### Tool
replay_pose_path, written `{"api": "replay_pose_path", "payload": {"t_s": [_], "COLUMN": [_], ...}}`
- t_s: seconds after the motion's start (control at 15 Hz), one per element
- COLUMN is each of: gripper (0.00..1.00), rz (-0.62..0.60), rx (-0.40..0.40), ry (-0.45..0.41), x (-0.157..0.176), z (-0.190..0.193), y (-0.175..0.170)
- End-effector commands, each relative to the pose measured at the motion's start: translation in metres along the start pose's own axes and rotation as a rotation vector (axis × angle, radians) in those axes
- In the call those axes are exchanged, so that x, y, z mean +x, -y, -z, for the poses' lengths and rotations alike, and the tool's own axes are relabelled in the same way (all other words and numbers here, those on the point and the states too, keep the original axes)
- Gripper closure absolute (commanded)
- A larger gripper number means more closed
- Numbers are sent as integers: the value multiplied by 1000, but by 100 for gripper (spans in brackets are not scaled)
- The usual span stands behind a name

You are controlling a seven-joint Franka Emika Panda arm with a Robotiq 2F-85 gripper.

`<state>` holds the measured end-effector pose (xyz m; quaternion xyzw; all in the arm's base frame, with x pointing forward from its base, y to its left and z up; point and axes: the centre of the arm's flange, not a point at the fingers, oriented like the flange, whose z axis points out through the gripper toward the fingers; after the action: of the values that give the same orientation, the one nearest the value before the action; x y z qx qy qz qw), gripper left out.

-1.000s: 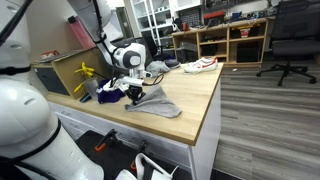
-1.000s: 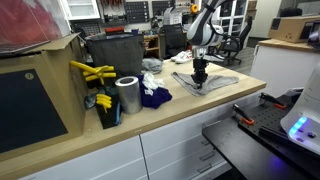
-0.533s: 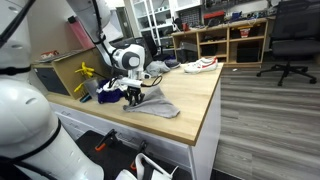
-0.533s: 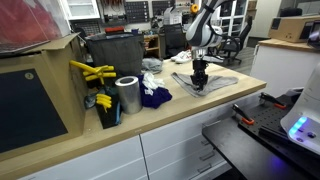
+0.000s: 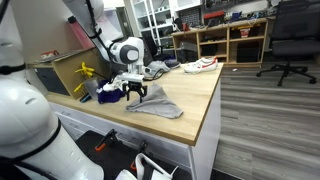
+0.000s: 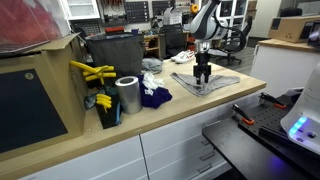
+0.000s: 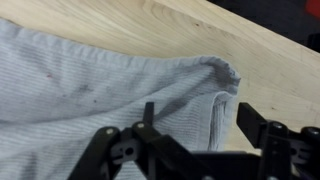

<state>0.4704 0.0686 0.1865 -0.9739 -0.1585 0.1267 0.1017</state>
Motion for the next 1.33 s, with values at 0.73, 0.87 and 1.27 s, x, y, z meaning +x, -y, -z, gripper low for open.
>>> {"api": "replay_pose_path", "payload": {"t_s": [0.73,0.87,1.27], "gripper": [49,65,100], "rz": [-198,-232,-301], "rx": [-113,-120,-161], "ry": [-109,-116,-141], "x": [-58,-65,-69], "z": [53,53,43], "y": [-123,-139,-178]}}
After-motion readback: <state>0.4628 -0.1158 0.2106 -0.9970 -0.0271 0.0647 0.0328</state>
